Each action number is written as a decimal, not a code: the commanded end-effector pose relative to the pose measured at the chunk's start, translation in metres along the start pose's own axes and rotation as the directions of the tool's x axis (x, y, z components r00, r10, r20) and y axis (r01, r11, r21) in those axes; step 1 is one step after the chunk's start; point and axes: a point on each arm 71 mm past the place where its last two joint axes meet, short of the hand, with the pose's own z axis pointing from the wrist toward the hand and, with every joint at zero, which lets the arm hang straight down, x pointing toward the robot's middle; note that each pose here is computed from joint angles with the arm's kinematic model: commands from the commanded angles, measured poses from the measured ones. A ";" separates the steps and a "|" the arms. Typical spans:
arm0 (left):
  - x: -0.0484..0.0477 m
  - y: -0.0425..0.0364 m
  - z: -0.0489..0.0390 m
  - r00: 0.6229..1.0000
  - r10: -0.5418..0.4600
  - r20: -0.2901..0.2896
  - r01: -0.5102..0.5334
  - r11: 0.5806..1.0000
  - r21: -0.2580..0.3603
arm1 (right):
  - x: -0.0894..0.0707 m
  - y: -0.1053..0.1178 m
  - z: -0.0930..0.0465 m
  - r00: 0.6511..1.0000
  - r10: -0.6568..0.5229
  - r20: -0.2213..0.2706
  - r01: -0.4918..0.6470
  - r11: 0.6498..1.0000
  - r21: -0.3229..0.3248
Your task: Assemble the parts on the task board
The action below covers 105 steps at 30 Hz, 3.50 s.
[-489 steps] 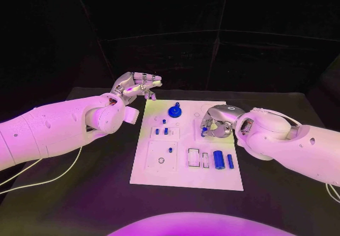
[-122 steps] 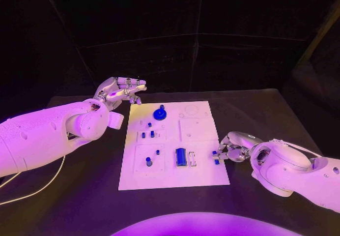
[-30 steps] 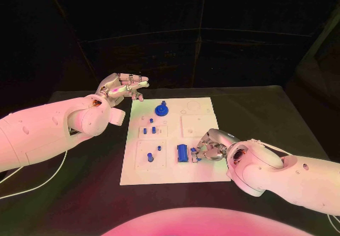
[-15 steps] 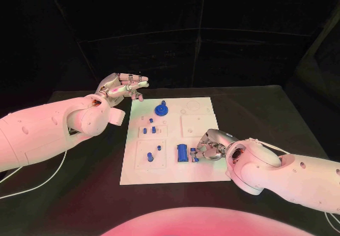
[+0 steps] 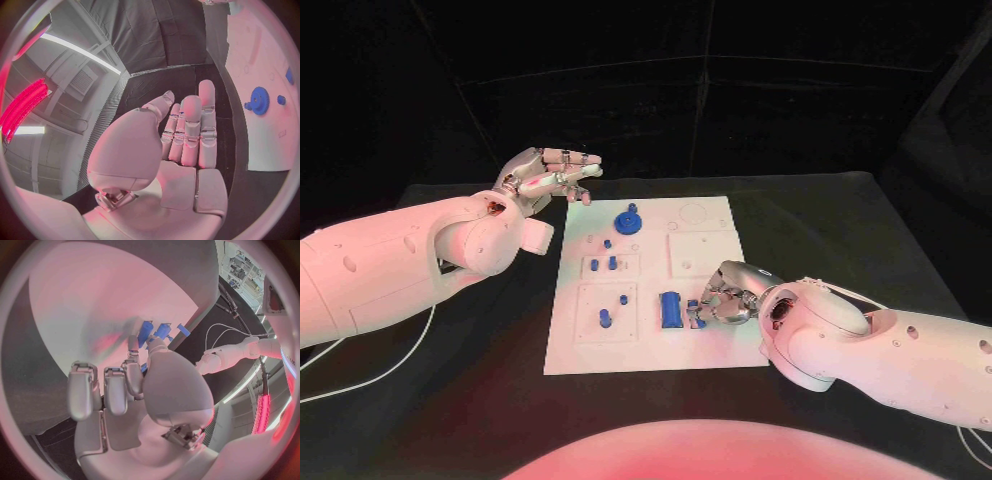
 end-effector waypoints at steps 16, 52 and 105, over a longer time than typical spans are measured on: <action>0.0017 -0.0008 0.0003 1.000 -0.009 -0.017 0.009 1.000 -0.002 | 0.001 0.000 0.002 1.000 -0.024 -0.001 0.024 1.000 -0.001; 0.0019 -0.0001 0.0011 1.000 -0.011 -0.022 0.011 1.000 -0.006 | -0.002 -0.013 -0.012 0.998 -0.008 -0.055 0.006 0.999 -0.043; -0.0194 0.0300 0.0273 0.985 -0.084 0.149 0.079 0.996 0.035 | -0.118 -0.073 0.089 0.495 0.867 0.049 -0.805 0.480 -0.348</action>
